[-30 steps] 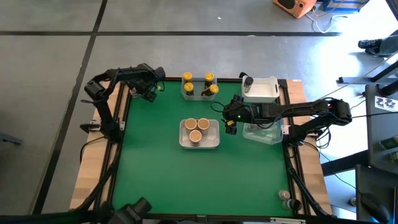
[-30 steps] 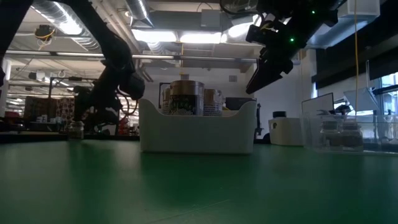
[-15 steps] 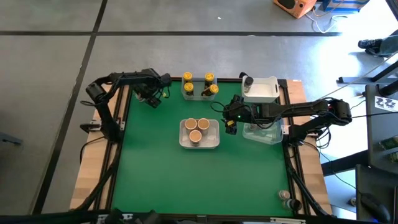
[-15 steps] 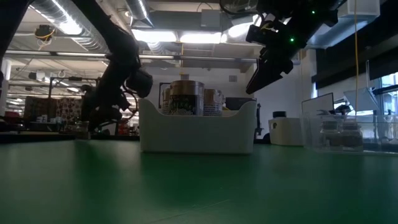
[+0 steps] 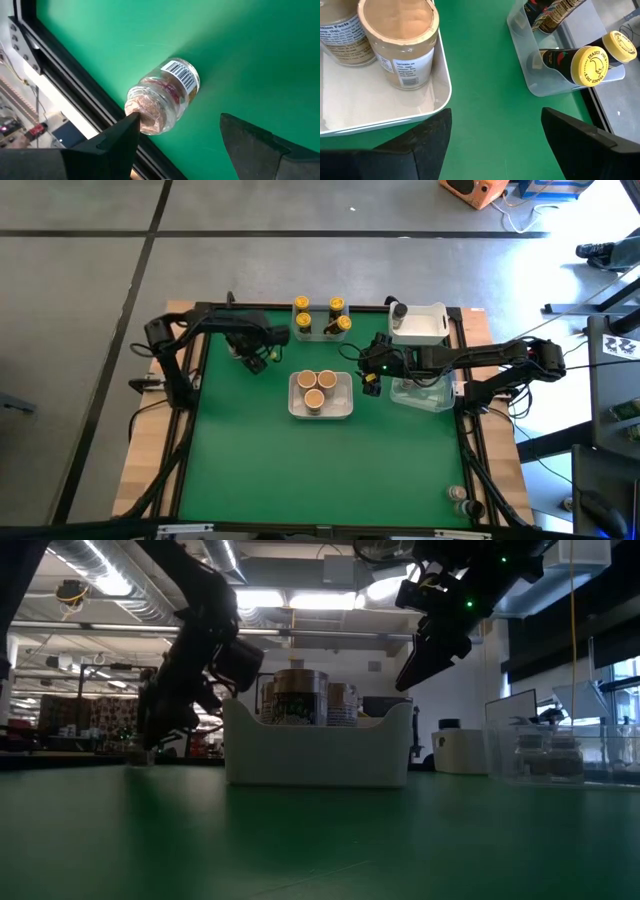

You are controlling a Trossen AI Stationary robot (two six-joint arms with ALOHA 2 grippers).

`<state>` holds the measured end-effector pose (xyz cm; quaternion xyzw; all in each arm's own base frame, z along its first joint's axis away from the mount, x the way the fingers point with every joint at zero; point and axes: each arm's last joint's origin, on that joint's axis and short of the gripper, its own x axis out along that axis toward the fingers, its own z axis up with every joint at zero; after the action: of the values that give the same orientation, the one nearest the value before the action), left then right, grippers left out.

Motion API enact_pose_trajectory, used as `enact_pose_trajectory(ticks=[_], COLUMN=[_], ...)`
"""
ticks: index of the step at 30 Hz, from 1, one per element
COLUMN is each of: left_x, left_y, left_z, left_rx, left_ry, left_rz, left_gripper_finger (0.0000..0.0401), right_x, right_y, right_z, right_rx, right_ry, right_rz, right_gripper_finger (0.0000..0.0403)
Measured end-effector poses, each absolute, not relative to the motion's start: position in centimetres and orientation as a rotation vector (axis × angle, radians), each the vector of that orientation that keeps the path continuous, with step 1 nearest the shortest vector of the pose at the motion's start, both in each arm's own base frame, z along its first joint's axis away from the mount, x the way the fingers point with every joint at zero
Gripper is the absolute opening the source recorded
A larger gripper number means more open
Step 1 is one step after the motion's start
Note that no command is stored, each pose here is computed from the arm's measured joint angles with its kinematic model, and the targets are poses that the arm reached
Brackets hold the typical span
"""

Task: Sort spices by type
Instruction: Put the top brown seasoning bottle into the bottom transparent bin

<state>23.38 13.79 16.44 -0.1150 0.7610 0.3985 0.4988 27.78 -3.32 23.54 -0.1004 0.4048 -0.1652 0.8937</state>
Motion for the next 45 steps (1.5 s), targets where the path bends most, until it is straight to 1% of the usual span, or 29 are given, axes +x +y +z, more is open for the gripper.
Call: enact_pose_trajectory(ticks=[4,11,14,18,24,28,33,45], left_x=[23.8,24.9,24.7,23.6,21.3,19.3,18.0,16.7], left_y=[12.8,12.0,12.0,12.5,13.6,13.9,13.7,14.2], left_z=[16.7,18.3,18.9,20.4,21.8,21.8,21.3,18.6], left_rx=[-0.250,-0.185,-0.171,-0.194,-0.237,-0.304,-0.414,-0.453], left_ry=[1.862,1.859,1.870,1.807,1.642,1.600,1.501,1.458], left_rz=[0.960,0.932,0.908,0.926,0.944,0.959,0.852,0.871], left_gripper_finger=[0.0255,0.0255,0.0255,0.0255,0.0255,0.0255,0.0255,0.0255], right_x=[27.8,27.8,27.8,27.7,27.7,27.7,27.8,27.8], right_y=[-3.3,-3.3,-3.3,-3.3,-3.3,-3.3,-3.3,-3.3], right_z=[23.5,23.5,23.5,23.5,23.5,23.5,23.6,23.6], right_rx=[-0.208,-0.208,-0.208,-0.205,-0.204,-0.203,-0.201,-0.201], right_ry=[0.839,0.838,0.839,0.846,0.849,0.847,0.836,0.832], right_rz=[-0.342,-0.343,-0.343,-0.344,-0.344,-0.344,-0.346,-0.346], right_gripper_finger=[0.0307,0.0307,0.0307,0.0307,0.0307,0.0307,0.0307,0.0307])
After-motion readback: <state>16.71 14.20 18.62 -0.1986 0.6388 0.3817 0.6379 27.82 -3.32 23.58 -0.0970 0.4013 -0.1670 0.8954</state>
